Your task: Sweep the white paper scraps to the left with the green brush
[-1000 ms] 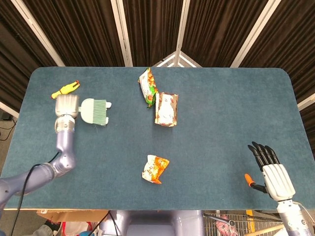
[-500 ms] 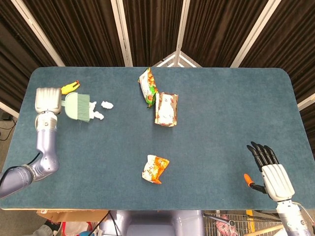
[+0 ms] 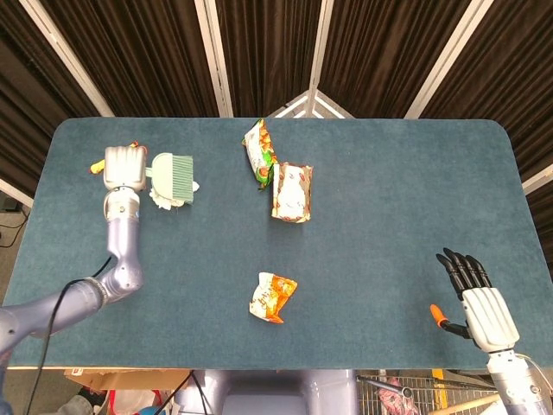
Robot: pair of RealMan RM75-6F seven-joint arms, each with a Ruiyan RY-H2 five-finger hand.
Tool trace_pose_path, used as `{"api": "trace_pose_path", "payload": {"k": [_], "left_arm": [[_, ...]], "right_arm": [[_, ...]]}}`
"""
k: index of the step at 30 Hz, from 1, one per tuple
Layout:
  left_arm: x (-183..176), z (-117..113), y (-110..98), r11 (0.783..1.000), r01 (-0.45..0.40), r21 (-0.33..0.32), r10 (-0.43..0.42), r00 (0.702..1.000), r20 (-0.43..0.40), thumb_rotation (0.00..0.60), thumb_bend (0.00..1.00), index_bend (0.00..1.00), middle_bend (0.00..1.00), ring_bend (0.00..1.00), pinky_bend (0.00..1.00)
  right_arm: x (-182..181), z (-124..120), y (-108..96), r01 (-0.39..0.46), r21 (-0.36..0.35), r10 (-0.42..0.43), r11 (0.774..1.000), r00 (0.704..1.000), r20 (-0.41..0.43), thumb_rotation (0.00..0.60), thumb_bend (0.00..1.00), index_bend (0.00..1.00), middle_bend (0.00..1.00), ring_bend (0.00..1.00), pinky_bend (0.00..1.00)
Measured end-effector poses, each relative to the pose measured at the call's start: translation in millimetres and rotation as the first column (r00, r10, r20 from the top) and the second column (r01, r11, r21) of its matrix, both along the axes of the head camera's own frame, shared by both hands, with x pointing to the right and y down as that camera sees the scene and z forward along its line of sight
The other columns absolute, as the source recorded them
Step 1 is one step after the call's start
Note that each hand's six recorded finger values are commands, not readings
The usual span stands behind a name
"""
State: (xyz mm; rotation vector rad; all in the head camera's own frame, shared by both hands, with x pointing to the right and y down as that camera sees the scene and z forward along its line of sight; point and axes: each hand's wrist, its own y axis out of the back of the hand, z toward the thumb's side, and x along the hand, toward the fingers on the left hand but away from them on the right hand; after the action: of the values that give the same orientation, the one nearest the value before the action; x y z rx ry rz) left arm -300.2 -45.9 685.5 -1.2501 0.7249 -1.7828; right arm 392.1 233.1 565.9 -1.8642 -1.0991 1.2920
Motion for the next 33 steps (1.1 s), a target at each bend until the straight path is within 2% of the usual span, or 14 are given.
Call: {"api": "trace_pose_path", "payload": {"k": [4,9,13,22,33], "left_arm": [[3,19,2,1.000,0.019,-0.021,-0.019,1.000,0.020,0.600,0.81,0.79,1.00,1.00,0.99],[9,47,16,0.996,0.029,-0.081,-0.026,0.999,0.036,0.600,0.81,0.79,1.00,1.00,0.99],[2,51,21,0.995,0.027,-0.092,-0.023,0.999,0.048,0.600,0.81,0.79,1.00,1.00,0.99],[-48,25,27,0.995,0.050,-0.082,-0.041,0.994,0.105,0.600,0.81,0.80,1.00,1.00,0.99],[-164,-29,63,0.978,0.180,-0.107,-0.148,0.957,0.251,0.600,0.81,0.80,1.00,1.00,0.99]], "right_arm": [[0,0,0,-0.004,-0.005,0.004,1.000,1.000,0.004,0.600,0.34,0.00,0.00,0.00,0.00],[1,0,0,-0.007,-0.005,0.007,1.000,1.000,0.001,0.600,0.34,0.00,0.00,0.00,0.00],[1,-1,1,-0.005,-0.001,0.005,1.000,1.000,0.001,0.600,0.34,0.00,0.00,0.00,0.00],[-1,-4,2,0.007,0.012,-0.007,1.000,1.000,-0.002,0.600,0.34,0.00,0.00,0.00,0.00],[-4,-5,3,0.021,0.029,-0.021,0.999,1.000,-0.008,0.600,0.34,0.00,0.00,0.00,0.00]]}}
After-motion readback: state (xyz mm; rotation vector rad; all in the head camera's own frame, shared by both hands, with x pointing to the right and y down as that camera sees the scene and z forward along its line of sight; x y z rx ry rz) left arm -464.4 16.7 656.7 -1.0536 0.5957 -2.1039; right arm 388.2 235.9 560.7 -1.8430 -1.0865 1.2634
